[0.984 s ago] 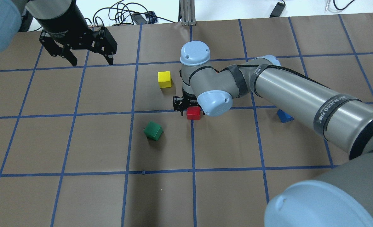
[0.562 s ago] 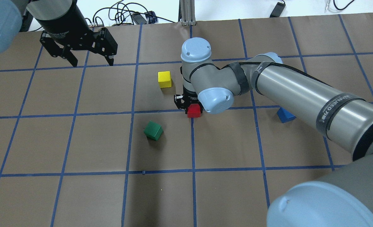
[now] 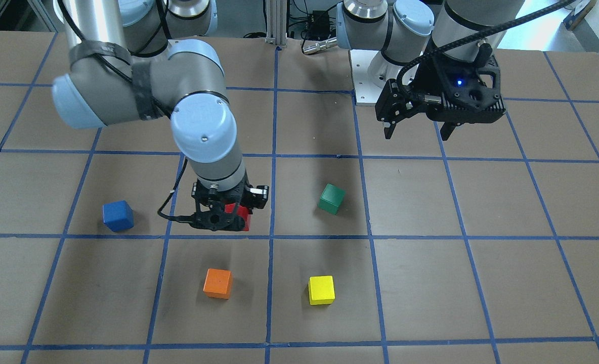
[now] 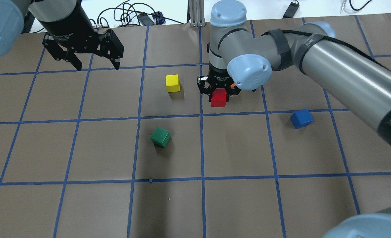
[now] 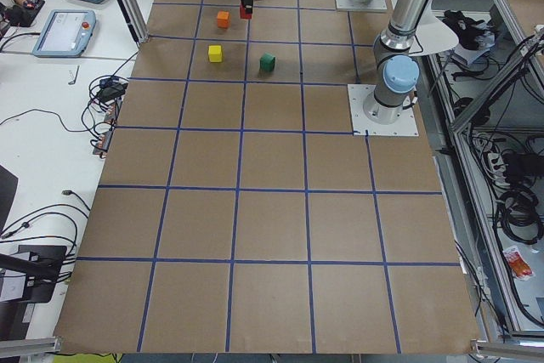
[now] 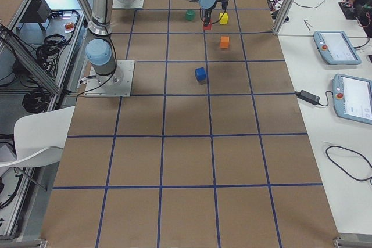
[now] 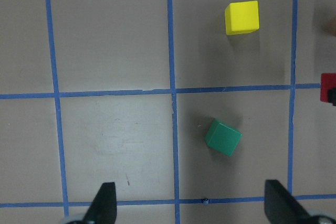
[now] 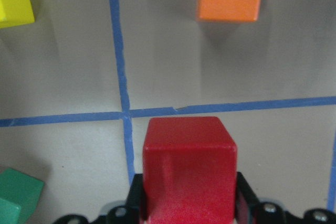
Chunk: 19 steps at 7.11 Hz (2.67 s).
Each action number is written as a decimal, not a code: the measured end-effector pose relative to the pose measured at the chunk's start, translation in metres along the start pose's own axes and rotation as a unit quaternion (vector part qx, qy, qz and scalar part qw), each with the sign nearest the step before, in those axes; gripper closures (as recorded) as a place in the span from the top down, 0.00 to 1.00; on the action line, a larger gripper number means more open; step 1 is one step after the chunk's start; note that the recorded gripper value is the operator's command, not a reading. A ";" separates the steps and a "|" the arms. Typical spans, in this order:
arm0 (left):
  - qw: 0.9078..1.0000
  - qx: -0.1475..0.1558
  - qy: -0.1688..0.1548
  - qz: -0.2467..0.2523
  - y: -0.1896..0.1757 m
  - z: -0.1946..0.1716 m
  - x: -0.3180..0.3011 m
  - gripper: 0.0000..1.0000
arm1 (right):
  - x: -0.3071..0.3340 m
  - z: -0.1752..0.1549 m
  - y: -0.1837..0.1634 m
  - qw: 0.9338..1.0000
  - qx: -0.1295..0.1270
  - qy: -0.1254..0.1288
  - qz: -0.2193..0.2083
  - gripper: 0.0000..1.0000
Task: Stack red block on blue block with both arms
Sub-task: 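Carry the red cube with the right gripper over the blue cube, then lower the red cube onto the blue cube with the right gripper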
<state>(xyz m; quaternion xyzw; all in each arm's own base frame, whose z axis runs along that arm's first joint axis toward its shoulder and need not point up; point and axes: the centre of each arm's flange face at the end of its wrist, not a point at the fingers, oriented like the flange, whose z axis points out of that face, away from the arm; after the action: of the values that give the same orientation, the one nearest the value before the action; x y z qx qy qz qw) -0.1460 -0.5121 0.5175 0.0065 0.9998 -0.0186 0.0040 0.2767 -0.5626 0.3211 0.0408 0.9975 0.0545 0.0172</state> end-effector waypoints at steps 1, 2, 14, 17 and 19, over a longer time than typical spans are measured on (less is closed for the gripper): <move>1.000 -0.001 0.000 0.000 0.000 0.001 0.001 1.00 | 0.037 -0.023 0.000 1.000 -0.016 0.003 0.001 0.00; 1.000 -0.001 0.000 0.000 0.001 0.001 0.001 1.00 | 0.077 -0.043 -0.001 1.000 -0.027 0.003 -0.015 0.00; 1.000 0.001 0.001 0.001 0.000 0.003 0.002 1.00 | 0.273 0.033 0.003 0.978 -0.009 0.039 -0.203 0.00; 1.000 0.002 0.000 0.001 0.000 0.003 0.002 1.00 | 0.272 0.043 0.008 0.979 -0.019 0.035 -0.202 0.00; 1.000 0.001 0.001 0.001 0.000 0.003 0.002 1.00 | 0.271 0.049 0.011 0.979 -0.025 0.033 -0.201 0.01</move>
<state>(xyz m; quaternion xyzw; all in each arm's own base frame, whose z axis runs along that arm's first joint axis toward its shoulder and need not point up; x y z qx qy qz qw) -0.1483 -0.5121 0.5143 0.0075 0.9998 -0.0199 0.0031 0.0094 -0.5241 0.2654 -0.1631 0.9837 0.0759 -0.0038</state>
